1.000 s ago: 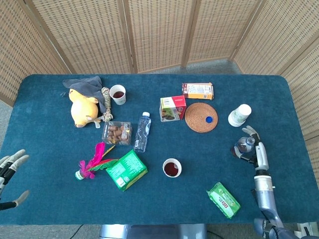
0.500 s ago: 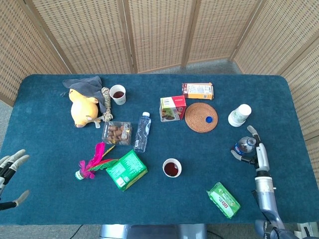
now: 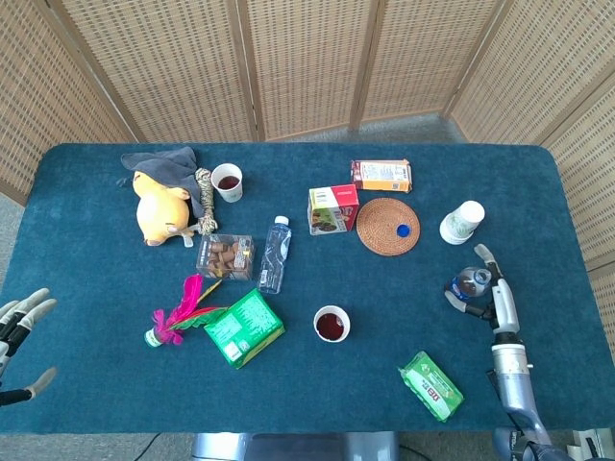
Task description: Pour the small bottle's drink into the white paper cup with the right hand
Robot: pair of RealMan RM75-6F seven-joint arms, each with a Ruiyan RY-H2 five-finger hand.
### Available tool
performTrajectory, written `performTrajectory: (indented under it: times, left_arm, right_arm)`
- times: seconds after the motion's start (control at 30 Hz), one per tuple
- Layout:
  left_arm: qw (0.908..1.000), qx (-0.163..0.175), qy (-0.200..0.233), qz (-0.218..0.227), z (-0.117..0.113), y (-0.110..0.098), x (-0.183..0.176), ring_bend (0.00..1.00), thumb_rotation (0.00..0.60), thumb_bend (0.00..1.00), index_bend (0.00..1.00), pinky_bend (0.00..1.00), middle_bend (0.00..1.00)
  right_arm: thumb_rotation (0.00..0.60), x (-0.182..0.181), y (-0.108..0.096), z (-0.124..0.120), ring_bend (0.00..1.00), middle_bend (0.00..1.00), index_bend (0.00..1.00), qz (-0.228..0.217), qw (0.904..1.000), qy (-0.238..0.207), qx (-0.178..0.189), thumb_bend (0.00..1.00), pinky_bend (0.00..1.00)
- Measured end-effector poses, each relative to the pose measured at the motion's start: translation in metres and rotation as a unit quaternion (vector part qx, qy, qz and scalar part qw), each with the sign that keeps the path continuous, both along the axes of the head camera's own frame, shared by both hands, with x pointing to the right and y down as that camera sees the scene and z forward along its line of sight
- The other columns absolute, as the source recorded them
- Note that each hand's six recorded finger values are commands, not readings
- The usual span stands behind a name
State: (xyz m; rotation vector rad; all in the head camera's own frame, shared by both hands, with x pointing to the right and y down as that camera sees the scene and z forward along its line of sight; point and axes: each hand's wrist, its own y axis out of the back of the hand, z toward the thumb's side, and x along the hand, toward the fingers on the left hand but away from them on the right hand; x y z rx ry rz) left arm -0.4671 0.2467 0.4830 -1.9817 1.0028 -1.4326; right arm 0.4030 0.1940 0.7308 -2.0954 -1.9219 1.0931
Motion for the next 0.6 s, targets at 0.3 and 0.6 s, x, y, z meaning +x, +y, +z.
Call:
performTrajectory:
  times: [0.3,0.6]
  left_arm:
    - [1.0,0.0,-0.001,0.001,0.0002,0.0002,0.0004,0.0,0.6,0.37,0.0,0.0,0.0]
    - [1.0,-0.001,-0.001,0.002,0.0007,0.0003,0.001,0.0,0.6,0.37,0.0,0.0,0.0]
  right_arm:
    - [0.396,0.0009,0.0013,0.0,0.0,0.0,0.0,-0.005,1.0,0.006,0.001,0.03,0.0]
    - [0.366,-0.0001,0.0016,-0.0013,0.0,0.0,0.0,-0.01,0.9998,0.015,0.01,0.03,0.0]
